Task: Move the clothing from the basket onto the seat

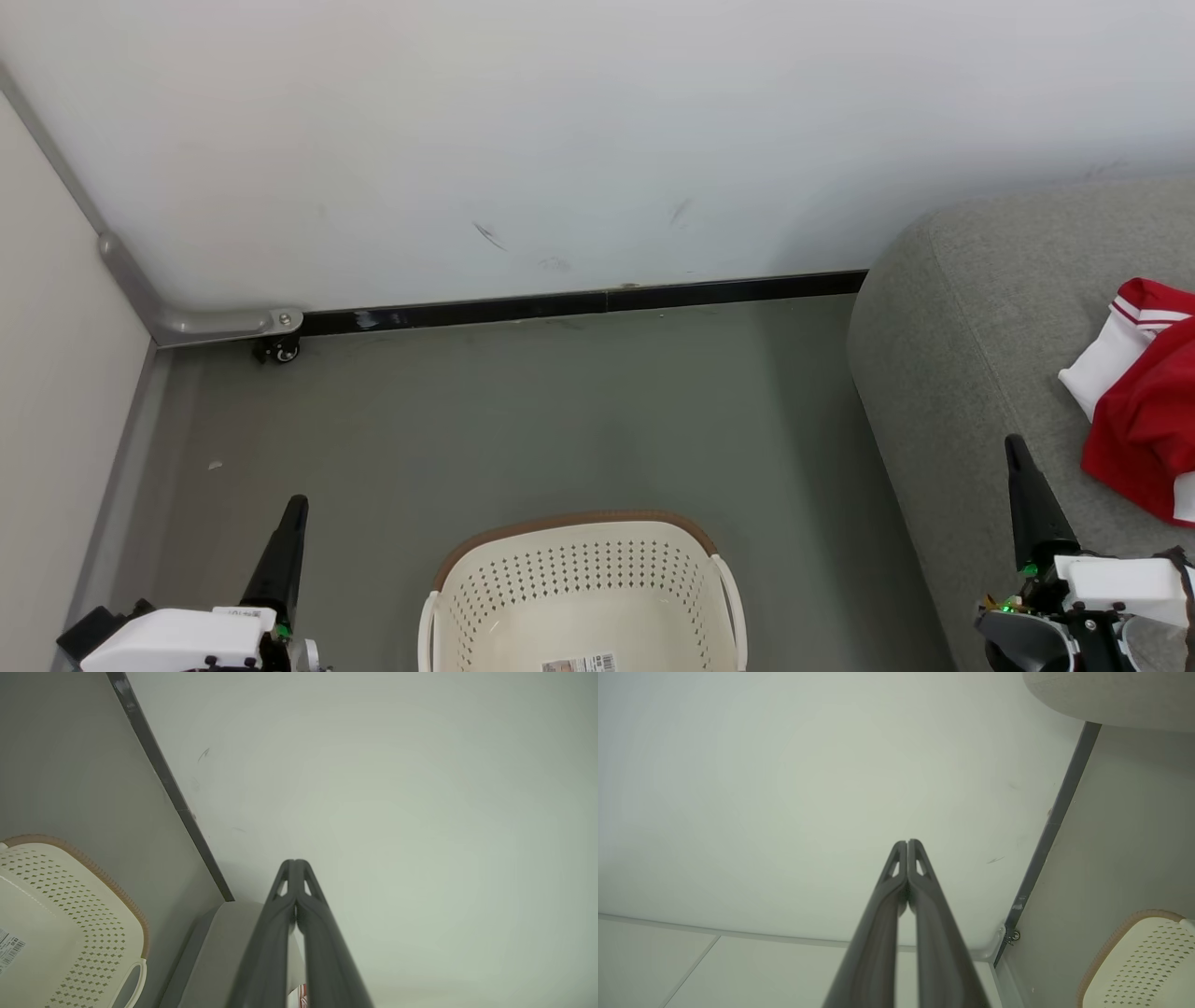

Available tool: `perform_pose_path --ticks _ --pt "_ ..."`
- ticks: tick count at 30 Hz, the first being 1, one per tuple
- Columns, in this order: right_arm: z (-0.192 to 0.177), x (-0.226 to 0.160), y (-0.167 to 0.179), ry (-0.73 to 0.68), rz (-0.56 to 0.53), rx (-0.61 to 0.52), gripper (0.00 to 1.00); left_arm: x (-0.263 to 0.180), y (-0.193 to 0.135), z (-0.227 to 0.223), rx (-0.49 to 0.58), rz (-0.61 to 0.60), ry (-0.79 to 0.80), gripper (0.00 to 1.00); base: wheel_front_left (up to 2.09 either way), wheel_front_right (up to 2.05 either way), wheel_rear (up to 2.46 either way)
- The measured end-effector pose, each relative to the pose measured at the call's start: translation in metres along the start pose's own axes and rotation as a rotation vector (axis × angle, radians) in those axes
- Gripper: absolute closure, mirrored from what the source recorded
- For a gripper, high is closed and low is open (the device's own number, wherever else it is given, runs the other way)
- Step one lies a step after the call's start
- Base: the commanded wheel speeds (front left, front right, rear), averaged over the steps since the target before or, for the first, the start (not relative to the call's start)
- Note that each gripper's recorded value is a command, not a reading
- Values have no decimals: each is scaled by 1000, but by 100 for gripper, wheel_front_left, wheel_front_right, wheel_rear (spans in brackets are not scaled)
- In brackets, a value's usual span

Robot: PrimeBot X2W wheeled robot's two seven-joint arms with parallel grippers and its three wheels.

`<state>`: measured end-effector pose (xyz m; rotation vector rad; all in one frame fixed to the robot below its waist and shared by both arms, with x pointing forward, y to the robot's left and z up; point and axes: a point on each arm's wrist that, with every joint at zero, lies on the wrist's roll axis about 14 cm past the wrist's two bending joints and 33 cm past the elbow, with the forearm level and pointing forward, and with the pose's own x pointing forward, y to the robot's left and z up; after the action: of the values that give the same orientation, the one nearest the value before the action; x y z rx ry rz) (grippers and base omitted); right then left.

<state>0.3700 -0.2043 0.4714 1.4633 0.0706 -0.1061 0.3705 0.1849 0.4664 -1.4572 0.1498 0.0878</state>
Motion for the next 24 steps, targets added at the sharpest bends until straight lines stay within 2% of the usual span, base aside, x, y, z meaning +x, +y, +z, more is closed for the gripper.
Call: perform_pose_path --ticks 8,24 --pt "3 4 9 -3 30 111 100 1 -7 5 -114 -45 -10 100 0 0 0" --pt "3 5 9 -4 32 112 100 2 -10 5 -120 -54 -11 100 0 0 0"
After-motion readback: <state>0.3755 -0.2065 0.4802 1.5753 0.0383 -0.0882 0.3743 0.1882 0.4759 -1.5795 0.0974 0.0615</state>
